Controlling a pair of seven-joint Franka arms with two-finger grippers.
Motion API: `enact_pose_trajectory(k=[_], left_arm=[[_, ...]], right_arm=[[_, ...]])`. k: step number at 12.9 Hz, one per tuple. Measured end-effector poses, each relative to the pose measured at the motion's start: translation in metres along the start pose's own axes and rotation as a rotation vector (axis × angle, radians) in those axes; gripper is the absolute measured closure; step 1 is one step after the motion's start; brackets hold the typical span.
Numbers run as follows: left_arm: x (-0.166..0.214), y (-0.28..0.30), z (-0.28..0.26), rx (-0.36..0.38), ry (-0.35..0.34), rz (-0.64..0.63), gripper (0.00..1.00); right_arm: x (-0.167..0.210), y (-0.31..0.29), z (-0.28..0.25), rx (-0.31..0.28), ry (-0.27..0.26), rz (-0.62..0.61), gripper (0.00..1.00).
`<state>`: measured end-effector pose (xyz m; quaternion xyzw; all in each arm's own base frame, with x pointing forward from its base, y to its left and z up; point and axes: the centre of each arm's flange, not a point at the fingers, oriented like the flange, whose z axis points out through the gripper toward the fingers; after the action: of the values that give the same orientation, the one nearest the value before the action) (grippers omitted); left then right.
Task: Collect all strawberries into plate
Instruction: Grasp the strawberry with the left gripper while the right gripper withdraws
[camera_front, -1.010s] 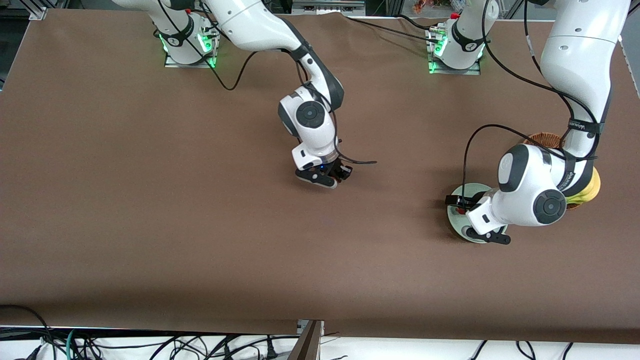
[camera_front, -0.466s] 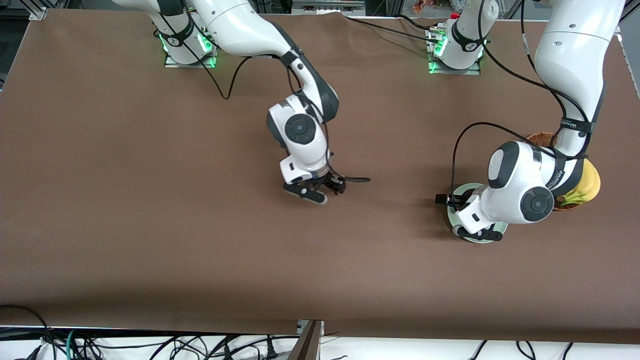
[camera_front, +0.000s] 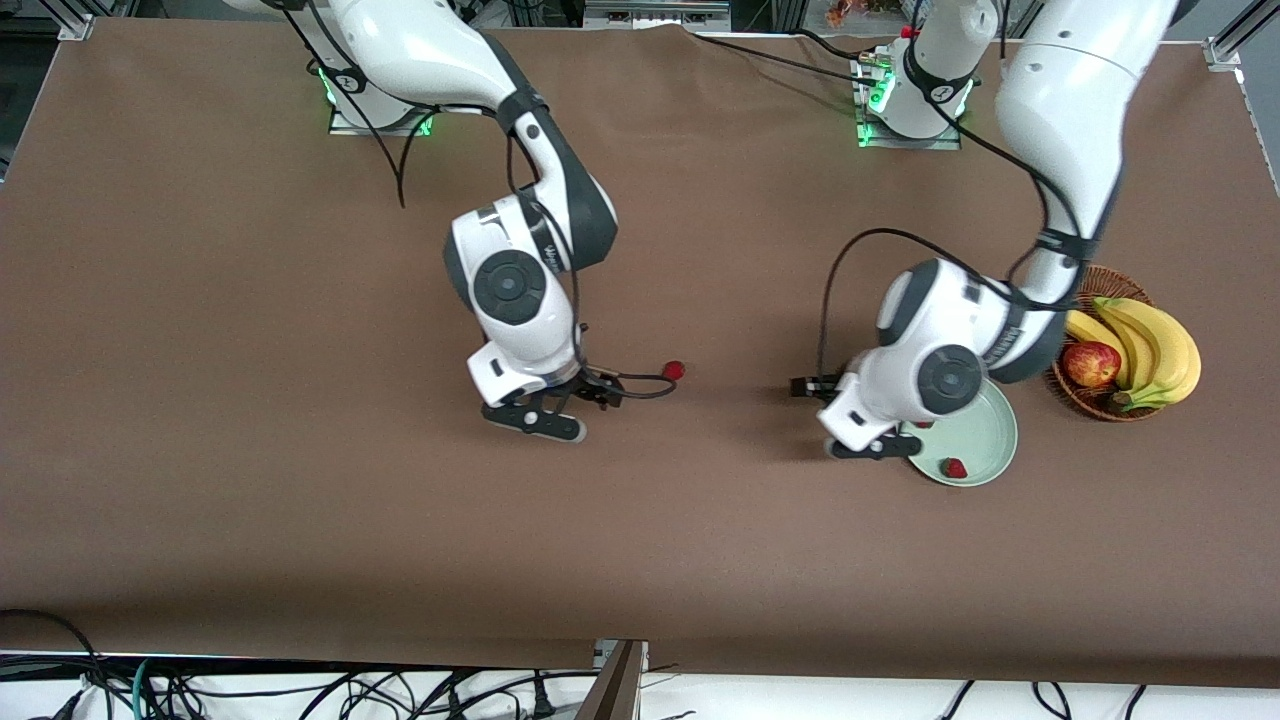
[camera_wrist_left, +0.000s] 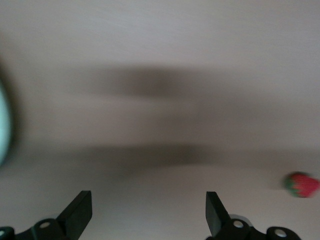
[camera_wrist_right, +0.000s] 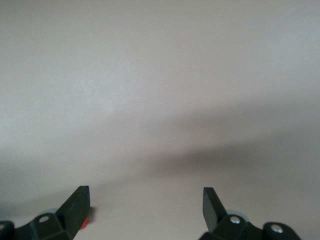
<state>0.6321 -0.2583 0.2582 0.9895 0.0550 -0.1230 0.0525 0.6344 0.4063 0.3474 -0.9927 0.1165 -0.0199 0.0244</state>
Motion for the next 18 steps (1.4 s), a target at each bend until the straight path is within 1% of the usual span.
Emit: enact_pose_trajectory(k=[2, 4, 6, 7, 9, 10, 11, 13, 14, 15, 16, 18], left_arm=[[-0.016, 0.045, 0.011, -0.044, 0.027, -0.057, 0.00], [-0.031, 0.083, 0.025, -0.075, 0.064, -0.094, 0.00], [-0.045, 0.116, 0.044, -0.108, 0.099, -0.110, 0.00], [-0.049, 0.125, 0.054, -0.117, 0.106, -0.113, 0.00], [-0.052, 0.131, 0.078, -0.113, 0.093, -0.110, 0.01], [-0.056, 0.136, 0.090, -0.109, 0.085, -0.102, 0.04], [-0.060, 0.142, 0.100, -0.110, 0.084, -0.094, 0.04], [-0.068, 0.154, 0.114, -0.118, 0.090, -0.082, 0.06], [-0.071, 0.159, 0.118, -0.123, 0.095, -0.079, 0.12], [-0.072, 0.161, 0.120, -0.126, 0.098, -0.081, 0.13], [-0.070, 0.160, 0.118, -0.128, 0.102, -0.084, 0.23], [-0.065, 0.159, 0.114, -0.133, 0.112, -0.089, 0.49]], right_arm=[[0.005, 0.021, -0.049, -0.005, -0.026, -0.036, 0.00], [0.004, 0.049, -0.105, -0.011, -0.079, -0.088, 0.00], [0.008, 0.092, -0.159, 0.007, -0.108, -0.156, 0.00], [0.012, 0.120, -0.181, 0.025, -0.115, -0.191, 0.00], [0.019, 0.175, -0.201, 0.053, -0.133, -0.224, 0.00], [0.021, 0.196, -0.204, 0.043, -0.137, -0.232, 0.00], [0.022, 0.209, -0.206, 0.024, -0.137, -0.242, 0.00], [0.021, 0.229, -0.216, 0.009, -0.131, -0.259, 0.00], [0.019, 0.243, -0.225, 0.007, -0.121, -0.261, 0.00], [0.016, 0.259, -0.235, 0.011, -0.113, -0.259, 0.00], [0.010, 0.274, -0.245, 0.017, -0.105, -0.256, 0.00], [-0.002, 0.294, -0.258, 0.002, -0.087, -0.277, 0.00]])
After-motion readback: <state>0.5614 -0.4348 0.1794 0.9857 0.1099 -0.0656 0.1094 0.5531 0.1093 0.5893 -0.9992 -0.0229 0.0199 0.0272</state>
